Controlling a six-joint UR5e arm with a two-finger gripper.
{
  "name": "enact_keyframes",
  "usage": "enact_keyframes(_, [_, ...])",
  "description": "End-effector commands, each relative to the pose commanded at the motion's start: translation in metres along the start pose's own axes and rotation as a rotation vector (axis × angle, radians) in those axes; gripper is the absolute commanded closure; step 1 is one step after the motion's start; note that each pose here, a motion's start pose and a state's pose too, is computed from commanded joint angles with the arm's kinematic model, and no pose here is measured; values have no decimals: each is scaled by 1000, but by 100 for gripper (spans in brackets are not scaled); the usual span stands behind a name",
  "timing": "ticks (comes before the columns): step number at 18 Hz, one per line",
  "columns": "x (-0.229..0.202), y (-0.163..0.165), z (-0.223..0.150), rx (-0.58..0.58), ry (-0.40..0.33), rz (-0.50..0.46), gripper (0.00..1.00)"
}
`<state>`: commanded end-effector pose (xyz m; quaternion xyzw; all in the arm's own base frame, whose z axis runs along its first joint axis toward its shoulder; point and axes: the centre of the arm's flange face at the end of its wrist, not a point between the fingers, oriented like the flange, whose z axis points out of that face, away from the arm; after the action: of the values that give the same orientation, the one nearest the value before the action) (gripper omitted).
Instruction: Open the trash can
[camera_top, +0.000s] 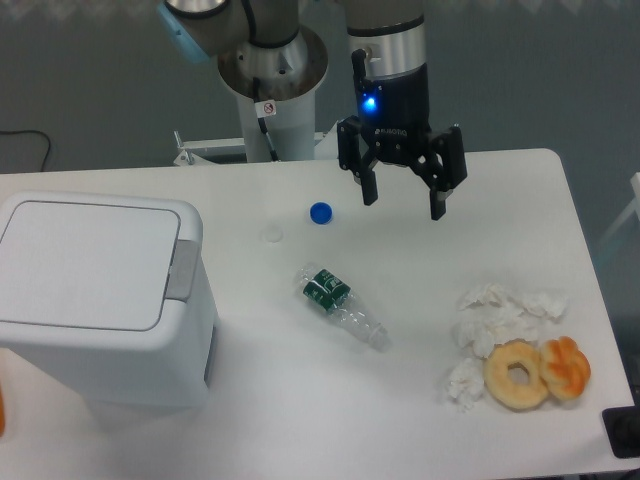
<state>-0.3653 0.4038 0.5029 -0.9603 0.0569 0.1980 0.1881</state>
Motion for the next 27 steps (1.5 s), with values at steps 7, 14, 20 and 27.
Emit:
enact_keyframes(7, [2, -3, -1, -2, 0, 2, 0])
enact_keyframes(14, [4, -12, 0, -2, -5, -35, 0])
enact_keyframes(20, [7, -33, 5, 21, 9, -287, 0])
enact_keyframes(27, [17, -68, 2, 55, 26, -485, 0])
